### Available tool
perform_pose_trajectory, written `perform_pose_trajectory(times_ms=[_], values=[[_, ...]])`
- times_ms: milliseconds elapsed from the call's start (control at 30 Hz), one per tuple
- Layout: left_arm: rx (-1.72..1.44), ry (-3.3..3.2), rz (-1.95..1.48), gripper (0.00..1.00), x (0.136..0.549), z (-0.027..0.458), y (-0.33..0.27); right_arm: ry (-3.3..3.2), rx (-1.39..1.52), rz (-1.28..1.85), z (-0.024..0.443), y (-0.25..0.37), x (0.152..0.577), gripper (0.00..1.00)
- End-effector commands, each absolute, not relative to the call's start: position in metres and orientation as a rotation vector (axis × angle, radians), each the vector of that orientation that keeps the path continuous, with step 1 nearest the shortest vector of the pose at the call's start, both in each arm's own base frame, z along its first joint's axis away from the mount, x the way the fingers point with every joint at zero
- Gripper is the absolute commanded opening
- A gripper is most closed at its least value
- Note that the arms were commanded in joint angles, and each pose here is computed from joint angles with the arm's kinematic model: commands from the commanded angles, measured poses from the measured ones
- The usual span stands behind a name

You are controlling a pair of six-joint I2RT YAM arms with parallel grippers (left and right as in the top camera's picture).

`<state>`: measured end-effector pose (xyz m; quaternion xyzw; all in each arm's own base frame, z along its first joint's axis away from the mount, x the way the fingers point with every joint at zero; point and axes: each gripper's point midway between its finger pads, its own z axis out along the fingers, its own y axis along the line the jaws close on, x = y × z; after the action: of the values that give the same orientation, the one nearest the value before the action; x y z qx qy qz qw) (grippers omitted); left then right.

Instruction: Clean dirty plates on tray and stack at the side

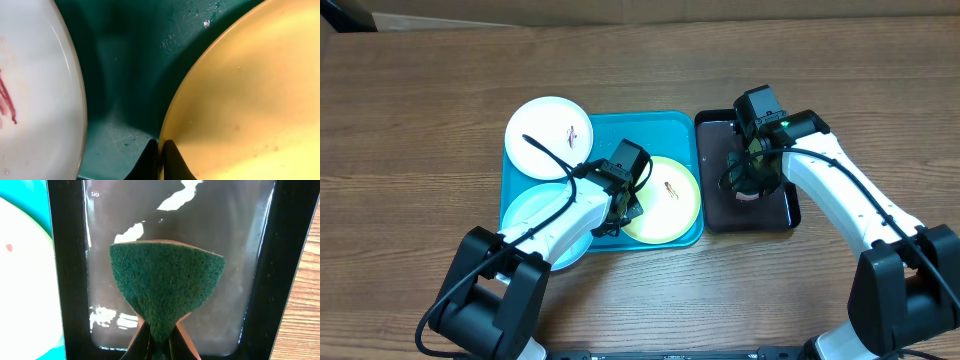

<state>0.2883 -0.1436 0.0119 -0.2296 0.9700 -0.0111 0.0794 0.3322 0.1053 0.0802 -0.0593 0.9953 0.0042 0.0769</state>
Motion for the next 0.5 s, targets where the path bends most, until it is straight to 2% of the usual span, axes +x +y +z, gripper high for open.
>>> perform_pose_trajectory(times_ms=[0, 467], values=[[-0.679, 2.893, -0.005, 0.04, 0.2868, 0.0108, -0.1386, 2.911, -0.181, 0.044, 0.1031, 0.1105, 0.3416, 0.04], [-0.680, 2.893, -0.006, 0.04, 0.2869, 0.0108, -0.1386, 2.922, -0.183, 0.089, 0.1028, 0.1150, 0.3392, 0.04]])
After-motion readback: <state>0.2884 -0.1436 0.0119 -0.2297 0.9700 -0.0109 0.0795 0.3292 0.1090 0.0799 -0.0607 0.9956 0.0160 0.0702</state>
